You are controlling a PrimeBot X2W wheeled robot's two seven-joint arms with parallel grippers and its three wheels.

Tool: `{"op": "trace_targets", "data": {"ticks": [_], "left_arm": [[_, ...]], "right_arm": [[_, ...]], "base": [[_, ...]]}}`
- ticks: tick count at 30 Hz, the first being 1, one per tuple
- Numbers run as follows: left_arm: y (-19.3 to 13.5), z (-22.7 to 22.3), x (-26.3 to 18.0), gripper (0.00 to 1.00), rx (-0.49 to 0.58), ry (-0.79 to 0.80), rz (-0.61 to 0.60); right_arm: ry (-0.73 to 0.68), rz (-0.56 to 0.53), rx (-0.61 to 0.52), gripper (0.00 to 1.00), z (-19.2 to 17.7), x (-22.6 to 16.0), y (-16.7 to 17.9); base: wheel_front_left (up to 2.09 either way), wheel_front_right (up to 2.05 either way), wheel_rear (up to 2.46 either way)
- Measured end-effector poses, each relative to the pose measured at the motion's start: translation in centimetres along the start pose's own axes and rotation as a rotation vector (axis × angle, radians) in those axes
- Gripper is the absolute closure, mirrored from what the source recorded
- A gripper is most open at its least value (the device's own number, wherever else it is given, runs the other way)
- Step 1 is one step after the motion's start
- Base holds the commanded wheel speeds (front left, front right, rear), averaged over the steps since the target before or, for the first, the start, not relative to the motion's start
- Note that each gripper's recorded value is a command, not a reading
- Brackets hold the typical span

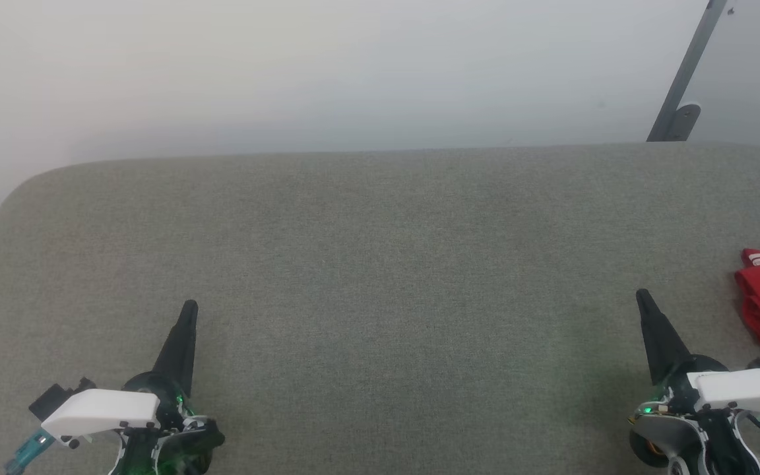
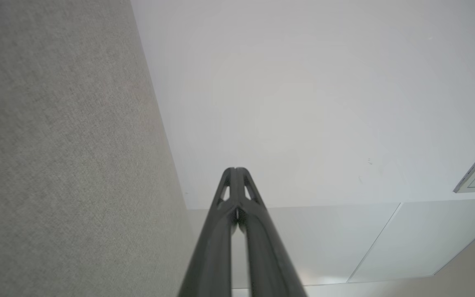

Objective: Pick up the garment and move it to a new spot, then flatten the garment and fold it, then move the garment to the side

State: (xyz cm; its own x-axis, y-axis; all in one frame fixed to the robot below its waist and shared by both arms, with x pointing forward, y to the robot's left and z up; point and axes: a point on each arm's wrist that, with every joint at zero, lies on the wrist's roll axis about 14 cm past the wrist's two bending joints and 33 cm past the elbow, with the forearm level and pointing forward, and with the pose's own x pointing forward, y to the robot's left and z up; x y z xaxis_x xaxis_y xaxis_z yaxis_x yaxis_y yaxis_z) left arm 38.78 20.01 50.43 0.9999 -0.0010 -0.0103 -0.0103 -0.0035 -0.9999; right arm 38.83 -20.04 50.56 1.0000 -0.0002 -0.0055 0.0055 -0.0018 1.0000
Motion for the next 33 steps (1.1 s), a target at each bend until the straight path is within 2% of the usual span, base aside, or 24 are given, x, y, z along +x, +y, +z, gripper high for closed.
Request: {"op": "trace_targets", "data": {"ticks": [33], "left_arm": [[0.00,0.00,0.00,1.00,0.001,0.000,0.000]], "right_arm": [[0.000,-0.001,0.000,1.00,-0.01,0.00,-0.02]], "base": [[0.00,0.00,0.00]]}}
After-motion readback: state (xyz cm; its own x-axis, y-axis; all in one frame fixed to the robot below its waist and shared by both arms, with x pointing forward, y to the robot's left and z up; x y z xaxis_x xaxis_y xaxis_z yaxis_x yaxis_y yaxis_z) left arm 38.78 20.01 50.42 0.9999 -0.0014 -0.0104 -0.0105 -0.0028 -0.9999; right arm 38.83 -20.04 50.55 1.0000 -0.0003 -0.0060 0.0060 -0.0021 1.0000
